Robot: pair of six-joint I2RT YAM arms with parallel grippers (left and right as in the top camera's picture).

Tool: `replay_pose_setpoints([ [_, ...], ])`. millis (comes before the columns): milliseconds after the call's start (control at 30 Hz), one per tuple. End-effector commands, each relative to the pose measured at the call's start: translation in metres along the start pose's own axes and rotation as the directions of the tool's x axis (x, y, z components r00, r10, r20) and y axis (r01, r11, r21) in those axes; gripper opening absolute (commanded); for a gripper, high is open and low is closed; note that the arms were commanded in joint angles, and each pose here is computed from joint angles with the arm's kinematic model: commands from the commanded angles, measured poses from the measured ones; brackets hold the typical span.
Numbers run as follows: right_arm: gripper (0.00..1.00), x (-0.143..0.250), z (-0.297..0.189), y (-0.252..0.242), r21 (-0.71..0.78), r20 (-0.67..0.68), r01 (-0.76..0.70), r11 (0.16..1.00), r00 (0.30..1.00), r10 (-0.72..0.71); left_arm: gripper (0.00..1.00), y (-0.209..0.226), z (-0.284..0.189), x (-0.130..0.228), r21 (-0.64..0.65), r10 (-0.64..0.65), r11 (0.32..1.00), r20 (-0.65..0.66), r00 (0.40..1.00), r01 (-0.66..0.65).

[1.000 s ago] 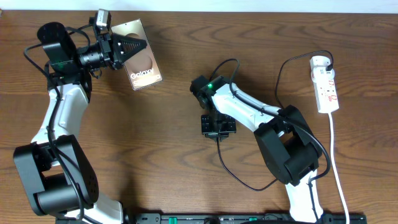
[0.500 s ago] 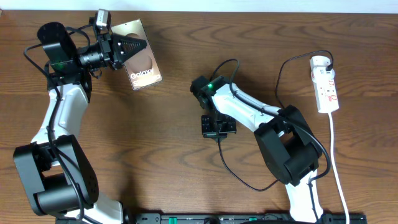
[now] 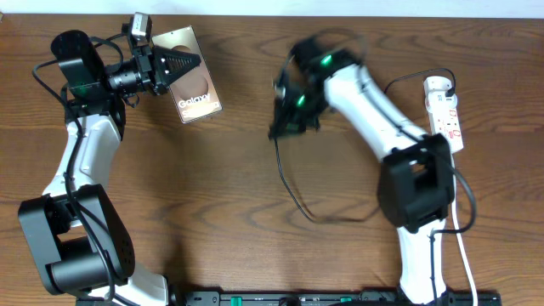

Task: Plug charger to phone and switch on socket
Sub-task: 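Grasp the cable plug with the right gripper and lift it, then carry the plug with the right gripper toward the phone's bottom port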

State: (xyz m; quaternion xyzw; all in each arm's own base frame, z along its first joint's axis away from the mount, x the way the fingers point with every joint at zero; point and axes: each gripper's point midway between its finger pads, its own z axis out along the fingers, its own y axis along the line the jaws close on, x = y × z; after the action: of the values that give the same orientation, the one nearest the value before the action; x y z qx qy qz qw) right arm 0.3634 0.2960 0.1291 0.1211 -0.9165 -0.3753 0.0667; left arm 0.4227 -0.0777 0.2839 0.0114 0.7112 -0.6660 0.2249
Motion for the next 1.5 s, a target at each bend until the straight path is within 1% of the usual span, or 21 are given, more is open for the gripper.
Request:
replay_pose_setpoints([
  [0, 0.01, 0.001, -0.063, 0.086, -0.472, 0.155, 0.351, 0.808, 0.936, -0.316, 0.07, -0.008, -0.002, 0.004, 0.013, 0.038, 0.999, -0.019, 0.999, -0.038],
  [33, 0.01, 0.001, -0.080, 0.095, -0.524, 0.222, 0.422, 0.740, 0.906, -0.360, 0.08, -0.008, -0.002, 0.004, 0.013, 0.039, 0.999, -0.019, 0.999, -0.038],
  [67, 0.01, 0.002, -0.090, 0.099, -0.547, 0.272, 0.471, 0.692, 0.882, -0.386, 0.07, -0.008, -0.002, 0.004, 0.013, 0.042, 0.999, -0.019, 0.999, -0.042],
  [133, 0.01, 0.003, -0.099, 0.098, -0.541, 0.343, 0.552, 0.634, 0.834, -0.433, 0.07, -0.008, -0.002, 0.004, 0.014, 0.057, 0.998, -0.019, 0.998, -0.057],
  [233, 0.01, 0.009, -0.098, 0.094, -0.505, 0.397, 0.638, 0.582, 0.770, -0.499, 0.08, -0.008, -0.002, 0.004, 0.013, 0.064, 0.998, -0.019, 0.998, -0.064],
  [400, 0.01, 0.027, -0.087, 0.103, -0.485, 0.438, 0.725, 0.489, 0.685, -0.582, 0.07, -0.008, -0.001, 0.004, 0.014, 0.092, 0.996, -0.019, 0.996, -0.092],
  [567, 0.01, 0.043, -0.062, 0.118, -0.510, 0.413, 0.738, 0.441, 0.660, -0.627, 0.07, -0.009, 0.004, 0.006, 0.020, 0.094, 0.995, -0.031, 0.995, -0.094],
  [733, 0.01, 0.055, -0.041, 0.129, -0.541, 0.394, 0.738, 0.404, 0.647, -0.653, 0.07, -0.007, 0.014, 0.004, 0.004, 0.087, 0.996, -0.012, 0.996, -0.087],
  [933, 0.01, 0.059, -0.040, 0.141, -0.574, 0.422, 0.734, 0.362, 0.644, -0.638, 0.07, -0.003, 0.023, -0.005, -0.028, 0.065, 0.998, 0.040, 0.997, -0.064],
  [1200, 0.01, 0.057, -0.042, 0.140, -0.567, 0.435, 0.744, 0.353, 0.634, -0.639, 0.07, -0.018, 0.023, -0.013, -0.010, 0.142, 0.990, 0.062, 0.988, -0.142],
  [1367, 0.01, 0.055, -0.039, 0.139, -0.559, 0.445, 0.755, 0.342, 0.621, -0.645, 0.07, -0.017, 0.018, -0.016, -0.016, 0.145, 0.989, 0.075, 0.987, -0.144],
  [1467, 0.01, 0.053, -0.036, 0.135, -0.567, 0.435, 0.744, 0.354, 0.635, -0.638, 0.07, -0.018, 0.013, -0.019, -0.021, 0.157, 0.988, 0.088, 0.984, -0.155],
])
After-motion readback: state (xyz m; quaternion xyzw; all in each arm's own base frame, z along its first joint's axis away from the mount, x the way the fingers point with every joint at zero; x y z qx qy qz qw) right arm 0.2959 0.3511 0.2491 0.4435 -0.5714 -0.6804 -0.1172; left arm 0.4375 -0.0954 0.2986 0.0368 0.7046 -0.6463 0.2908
